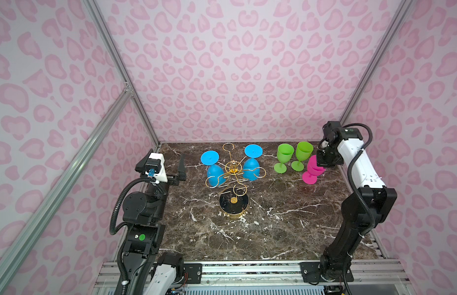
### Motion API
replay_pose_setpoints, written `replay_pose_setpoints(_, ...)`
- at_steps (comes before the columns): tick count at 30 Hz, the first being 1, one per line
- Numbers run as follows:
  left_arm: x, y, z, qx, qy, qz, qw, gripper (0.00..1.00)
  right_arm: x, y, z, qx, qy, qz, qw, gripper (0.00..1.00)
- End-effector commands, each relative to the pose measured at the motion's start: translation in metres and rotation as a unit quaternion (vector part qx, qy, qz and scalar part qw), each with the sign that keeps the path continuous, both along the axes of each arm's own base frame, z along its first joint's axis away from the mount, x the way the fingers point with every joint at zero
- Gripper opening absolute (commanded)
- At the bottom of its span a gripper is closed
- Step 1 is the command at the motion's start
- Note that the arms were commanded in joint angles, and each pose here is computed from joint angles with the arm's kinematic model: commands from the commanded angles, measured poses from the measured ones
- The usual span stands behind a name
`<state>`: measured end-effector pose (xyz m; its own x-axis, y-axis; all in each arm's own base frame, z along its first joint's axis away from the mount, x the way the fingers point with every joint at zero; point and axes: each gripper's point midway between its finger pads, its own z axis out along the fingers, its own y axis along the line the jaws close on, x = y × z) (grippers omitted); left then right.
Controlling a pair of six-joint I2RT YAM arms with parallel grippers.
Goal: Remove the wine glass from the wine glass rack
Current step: 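Set the pink glass upright beside the green glasses and open the right gripper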
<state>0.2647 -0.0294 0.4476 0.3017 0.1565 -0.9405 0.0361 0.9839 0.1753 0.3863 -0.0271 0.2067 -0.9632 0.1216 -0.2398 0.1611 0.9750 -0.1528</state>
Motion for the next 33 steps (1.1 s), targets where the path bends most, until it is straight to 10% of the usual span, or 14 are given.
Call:
replay_pose_setpoints(1,-0.003,0.002,0.01,-0.003,-0.016,0.005,1.0,0.97,-0.005,0.026,-0.002,0.002,0.0,0.015,1.0,0.0)
replay_pose_setpoints(12,0.0,0.004,0.005,-0.014,-0.002,0.007,1.0,0.97,-0.007,0.125,-0.009,0.012,0.006,0.107,0.994,0.0)
replay_pose_setpoints(33,-0.001,0.007,0.008,-0.024,-0.001,0.013,1.0,0.97,0.045,0.165,-0.049,0.014,0.04,0.128,0.991,0.0)
